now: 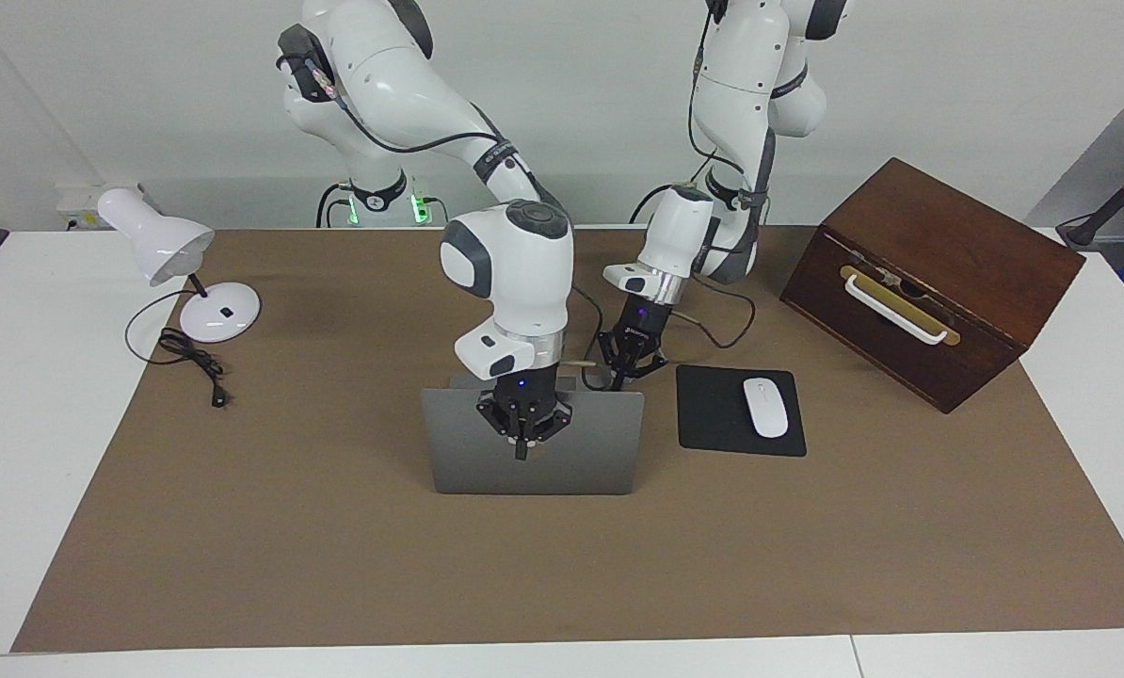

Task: Close laptop with both arms
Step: 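Push the laptop lid down shut with the right gripper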

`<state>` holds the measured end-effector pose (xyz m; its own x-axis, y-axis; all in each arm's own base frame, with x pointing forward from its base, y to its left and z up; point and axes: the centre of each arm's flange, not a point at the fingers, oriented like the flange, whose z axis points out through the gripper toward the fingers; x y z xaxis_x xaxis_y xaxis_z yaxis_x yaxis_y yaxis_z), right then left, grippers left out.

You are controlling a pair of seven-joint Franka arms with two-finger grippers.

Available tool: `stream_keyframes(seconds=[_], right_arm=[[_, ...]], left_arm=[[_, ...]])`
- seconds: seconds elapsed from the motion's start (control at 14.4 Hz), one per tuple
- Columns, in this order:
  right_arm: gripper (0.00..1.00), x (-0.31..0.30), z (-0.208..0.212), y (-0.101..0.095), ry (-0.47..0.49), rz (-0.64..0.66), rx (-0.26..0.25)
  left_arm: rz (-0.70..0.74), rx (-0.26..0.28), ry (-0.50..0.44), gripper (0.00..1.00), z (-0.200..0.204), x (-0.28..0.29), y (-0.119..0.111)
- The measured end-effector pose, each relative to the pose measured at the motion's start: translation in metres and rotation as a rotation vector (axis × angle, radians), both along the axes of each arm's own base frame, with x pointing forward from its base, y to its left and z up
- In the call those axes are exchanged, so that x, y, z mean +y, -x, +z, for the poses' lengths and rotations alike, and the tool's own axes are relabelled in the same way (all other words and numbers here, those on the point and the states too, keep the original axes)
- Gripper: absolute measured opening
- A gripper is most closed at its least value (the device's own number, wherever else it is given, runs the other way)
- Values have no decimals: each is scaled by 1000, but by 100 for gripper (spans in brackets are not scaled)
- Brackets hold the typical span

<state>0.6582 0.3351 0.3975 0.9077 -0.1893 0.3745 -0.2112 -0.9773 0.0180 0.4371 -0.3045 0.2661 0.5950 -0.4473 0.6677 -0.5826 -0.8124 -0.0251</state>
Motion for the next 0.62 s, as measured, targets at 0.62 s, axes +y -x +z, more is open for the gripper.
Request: stream_keyframes(seconds=[0.62], right_arm=[[1, -8, -2, 18, -26, 30, 71]], left_arm=[[0, 0, 0, 1, 0, 0, 0]])
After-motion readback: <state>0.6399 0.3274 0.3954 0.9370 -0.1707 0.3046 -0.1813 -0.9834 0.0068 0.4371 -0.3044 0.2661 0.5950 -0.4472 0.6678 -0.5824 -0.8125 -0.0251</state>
